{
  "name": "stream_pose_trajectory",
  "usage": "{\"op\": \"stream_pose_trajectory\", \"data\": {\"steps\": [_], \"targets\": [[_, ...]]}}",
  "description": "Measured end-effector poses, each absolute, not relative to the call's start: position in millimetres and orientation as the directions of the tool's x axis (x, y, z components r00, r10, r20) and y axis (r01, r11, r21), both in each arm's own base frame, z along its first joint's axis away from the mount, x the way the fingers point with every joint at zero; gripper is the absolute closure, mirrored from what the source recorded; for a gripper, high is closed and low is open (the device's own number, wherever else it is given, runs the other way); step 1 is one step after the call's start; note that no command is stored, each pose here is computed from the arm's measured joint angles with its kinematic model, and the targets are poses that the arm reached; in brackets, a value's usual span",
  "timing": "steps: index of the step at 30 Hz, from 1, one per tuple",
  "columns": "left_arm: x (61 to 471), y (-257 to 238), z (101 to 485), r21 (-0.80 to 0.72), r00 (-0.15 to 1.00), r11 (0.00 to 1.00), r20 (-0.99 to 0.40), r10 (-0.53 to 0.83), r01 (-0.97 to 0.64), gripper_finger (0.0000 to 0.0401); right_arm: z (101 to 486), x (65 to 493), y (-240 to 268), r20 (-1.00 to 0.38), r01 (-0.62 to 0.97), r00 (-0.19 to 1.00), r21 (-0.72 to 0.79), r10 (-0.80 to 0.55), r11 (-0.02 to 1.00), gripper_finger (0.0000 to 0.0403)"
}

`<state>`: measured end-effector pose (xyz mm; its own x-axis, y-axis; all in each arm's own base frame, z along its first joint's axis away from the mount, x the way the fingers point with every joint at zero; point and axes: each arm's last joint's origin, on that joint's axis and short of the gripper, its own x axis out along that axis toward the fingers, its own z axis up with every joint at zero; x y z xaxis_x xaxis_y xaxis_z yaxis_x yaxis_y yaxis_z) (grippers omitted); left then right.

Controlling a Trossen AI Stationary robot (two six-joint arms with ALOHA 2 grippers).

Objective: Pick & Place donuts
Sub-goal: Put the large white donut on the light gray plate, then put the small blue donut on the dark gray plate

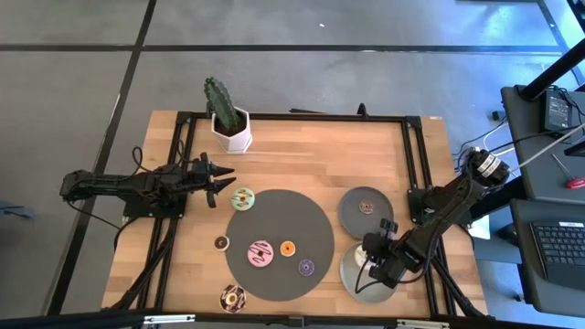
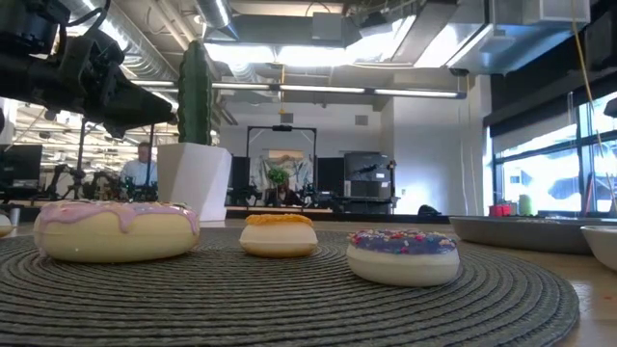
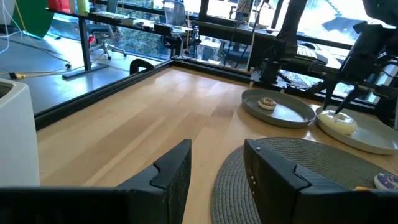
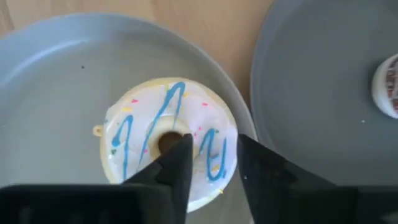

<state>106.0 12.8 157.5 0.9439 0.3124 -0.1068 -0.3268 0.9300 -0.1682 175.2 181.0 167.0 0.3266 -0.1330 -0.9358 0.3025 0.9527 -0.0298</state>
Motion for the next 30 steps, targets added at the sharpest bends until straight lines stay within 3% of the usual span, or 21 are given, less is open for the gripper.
{"op": "stream_pose_trajectory", "data": {"steps": [4,11,21,30], "targets": [[106.0,12.8,157.5,-0.168,0.944,0.93,-0.107,0.313,-0.327,0.0258,185.1,177.0,180.8,-0.916,0.304,0.365,-0.052,-0.167,0.951,0.0246],[106.0,12.8,157.5,-0.168,0.944,0.93,-0.107,0.313,-0.327,0.0258,207.4,212.2,169.3,-0.803,0.19,0.559,-0.119,-0.207,0.974,0.0234],[106.0,12.9,157.6,-0.193,0.944,0.925,-0.106,0.313,-0.328,0.0258,212.2,271.2,133.7,-0.717,-0.08,0.696,-0.023,0.039,0.997,0.0233],[106.0,12.8,157.6,-0.193,0.944,0.925,-0.106,0.312,-0.328,0.0258,172.8,307.6,135.5,-0.705,-0.249,0.671,0.078,0.23,0.965,0.0233]]}}
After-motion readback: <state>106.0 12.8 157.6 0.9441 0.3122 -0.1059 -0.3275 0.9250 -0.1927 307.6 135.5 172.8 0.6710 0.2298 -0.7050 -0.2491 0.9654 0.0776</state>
